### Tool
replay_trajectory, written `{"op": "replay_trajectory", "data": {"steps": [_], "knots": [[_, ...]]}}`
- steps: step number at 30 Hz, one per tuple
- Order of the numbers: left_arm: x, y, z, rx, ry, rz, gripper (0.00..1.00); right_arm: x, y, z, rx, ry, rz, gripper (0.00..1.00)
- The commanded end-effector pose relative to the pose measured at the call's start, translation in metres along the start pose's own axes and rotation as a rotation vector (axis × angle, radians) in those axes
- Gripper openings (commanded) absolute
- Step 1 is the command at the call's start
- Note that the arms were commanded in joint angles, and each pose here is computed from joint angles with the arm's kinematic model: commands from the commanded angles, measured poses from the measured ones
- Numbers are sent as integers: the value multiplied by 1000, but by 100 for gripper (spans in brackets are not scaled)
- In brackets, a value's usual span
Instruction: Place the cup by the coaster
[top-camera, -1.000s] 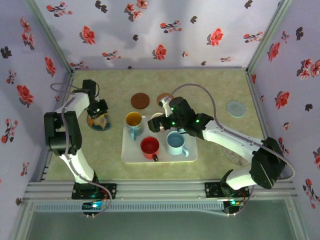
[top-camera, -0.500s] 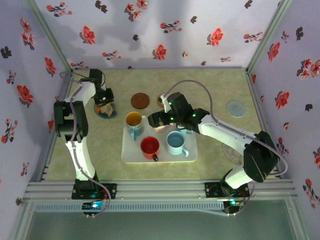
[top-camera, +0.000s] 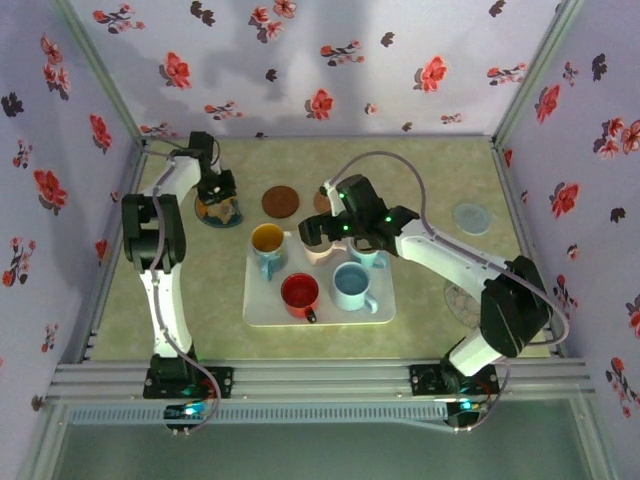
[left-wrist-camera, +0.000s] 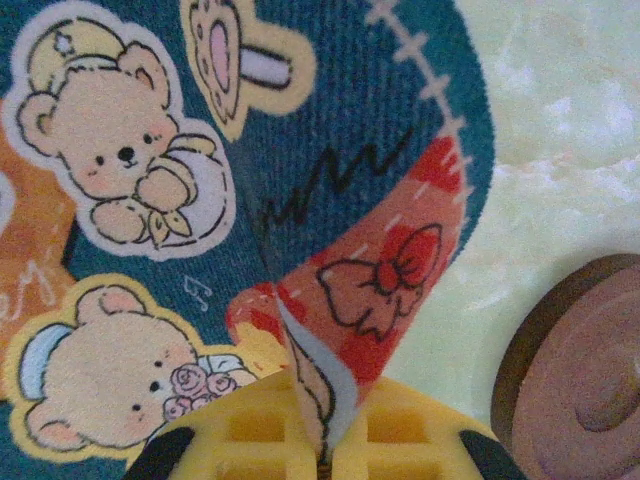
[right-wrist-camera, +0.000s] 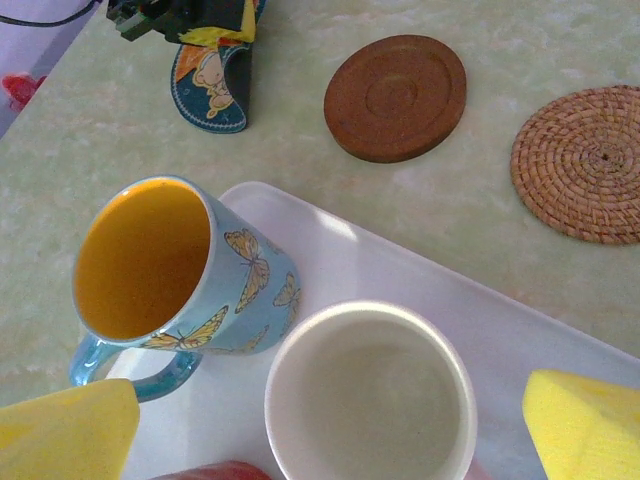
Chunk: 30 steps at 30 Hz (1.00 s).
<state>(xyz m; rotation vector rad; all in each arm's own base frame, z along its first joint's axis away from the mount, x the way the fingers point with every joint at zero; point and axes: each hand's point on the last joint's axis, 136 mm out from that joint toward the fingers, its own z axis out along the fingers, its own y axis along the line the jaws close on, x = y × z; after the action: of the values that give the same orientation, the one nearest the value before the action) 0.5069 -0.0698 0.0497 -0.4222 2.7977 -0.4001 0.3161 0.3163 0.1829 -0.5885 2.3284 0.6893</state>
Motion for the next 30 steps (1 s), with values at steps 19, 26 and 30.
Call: {"op": "replay_trajectory", "data": {"steps": [19, 26, 30], "knots": [[-21, -16, 43, 88, 18, -36, 53, -14, -12, 1, 102, 93, 2, 100], [-36, -19, 45, 113, -19, -87, 67, -14, -13, -4, 115, 106, 14, 100], [-47, -31, 33, 164, -60, -93, 77, -20, -12, -7, 117, 82, 26, 100]]}}
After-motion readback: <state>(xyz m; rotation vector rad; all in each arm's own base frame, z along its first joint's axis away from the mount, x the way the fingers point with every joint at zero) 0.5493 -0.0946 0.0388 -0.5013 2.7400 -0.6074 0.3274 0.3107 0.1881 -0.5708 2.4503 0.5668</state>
